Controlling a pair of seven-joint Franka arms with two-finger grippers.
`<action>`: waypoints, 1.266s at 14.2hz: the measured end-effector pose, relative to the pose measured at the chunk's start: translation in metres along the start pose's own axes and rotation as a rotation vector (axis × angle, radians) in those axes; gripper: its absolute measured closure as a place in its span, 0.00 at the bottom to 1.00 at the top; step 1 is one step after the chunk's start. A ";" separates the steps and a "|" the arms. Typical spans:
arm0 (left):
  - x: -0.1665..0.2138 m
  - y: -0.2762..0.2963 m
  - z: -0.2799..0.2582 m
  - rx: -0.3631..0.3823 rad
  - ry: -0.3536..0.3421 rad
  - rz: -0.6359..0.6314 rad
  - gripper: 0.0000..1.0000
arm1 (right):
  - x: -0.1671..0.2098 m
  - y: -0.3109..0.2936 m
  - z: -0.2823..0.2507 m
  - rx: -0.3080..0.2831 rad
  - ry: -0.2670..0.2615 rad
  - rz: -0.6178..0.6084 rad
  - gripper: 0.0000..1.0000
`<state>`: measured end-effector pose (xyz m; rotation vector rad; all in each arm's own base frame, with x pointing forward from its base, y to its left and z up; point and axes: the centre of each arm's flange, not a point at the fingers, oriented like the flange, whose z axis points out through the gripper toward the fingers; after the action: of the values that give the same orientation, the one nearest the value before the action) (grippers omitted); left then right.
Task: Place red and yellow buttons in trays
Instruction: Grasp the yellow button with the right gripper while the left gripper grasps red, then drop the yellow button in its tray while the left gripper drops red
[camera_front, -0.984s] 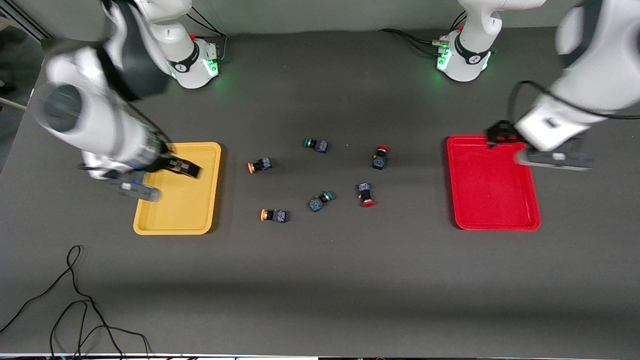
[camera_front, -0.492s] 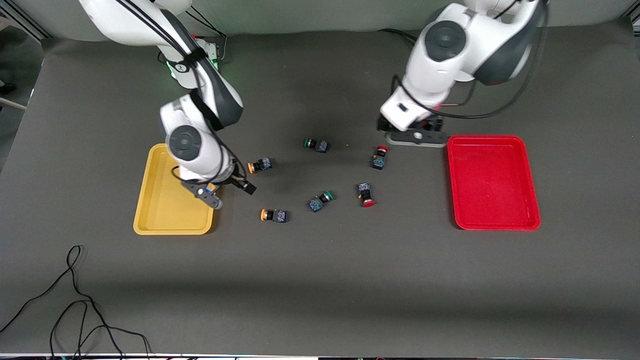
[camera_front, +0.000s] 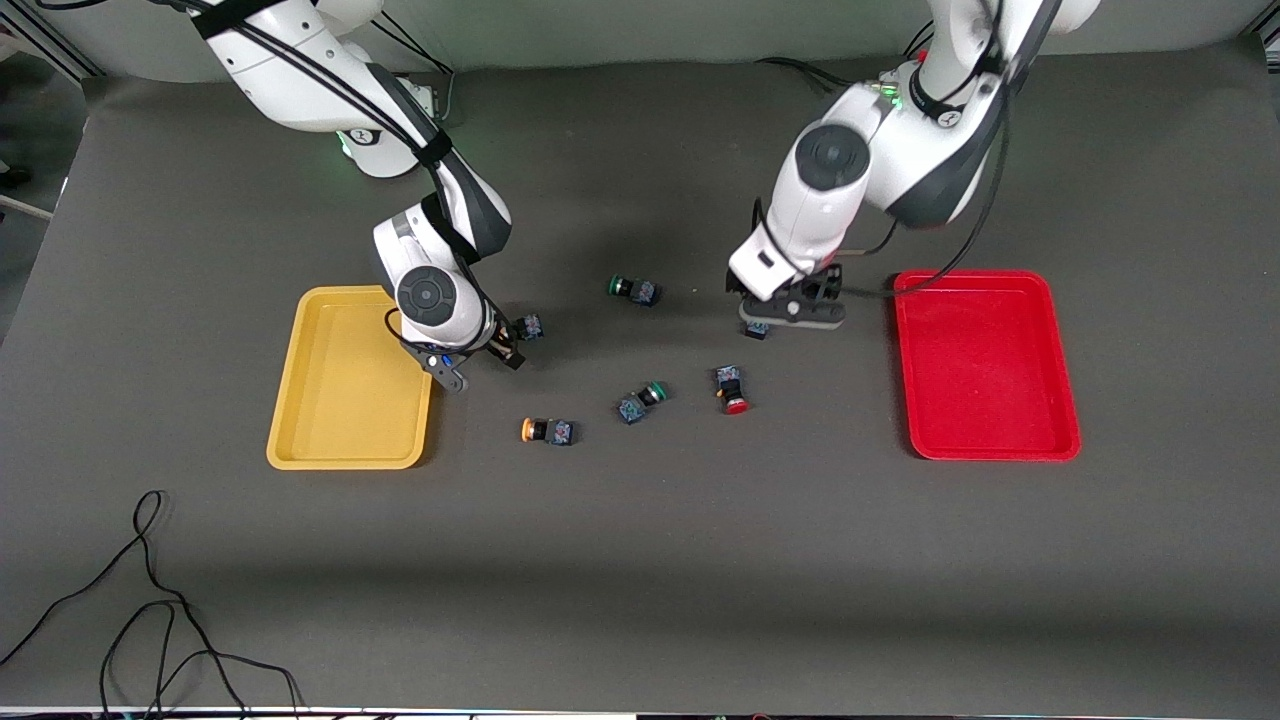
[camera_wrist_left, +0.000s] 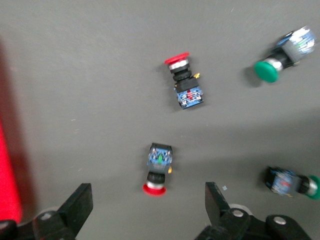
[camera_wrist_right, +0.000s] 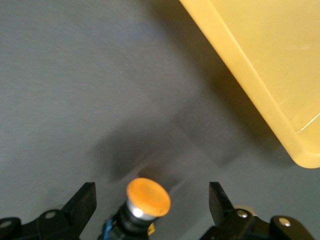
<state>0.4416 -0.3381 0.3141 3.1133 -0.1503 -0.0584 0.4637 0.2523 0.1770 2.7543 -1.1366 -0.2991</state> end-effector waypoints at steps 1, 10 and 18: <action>-0.002 -0.002 0.030 -0.005 -0.006 -0.001 0.00 | -0.005 0.001 0.004 0.002 -0.001 0.010 0.00; -0.004 -0.007 0.130 -0.004 -0.034 0.012 0.10 | -0.038 -0.015 0.016 0.087 0.000 0.047 0.03; 0.013 -0.001 0.104 0.046 -0.108 -0.012 0.59 | -0.023 -0.015 -0.002 0.088 0.006 0.068 0.51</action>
<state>0.4506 -0.3408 0.2099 3.1577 -0.1377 -0.2274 0.4586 0.2793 0.1782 2.7814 -1.2687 -0.2379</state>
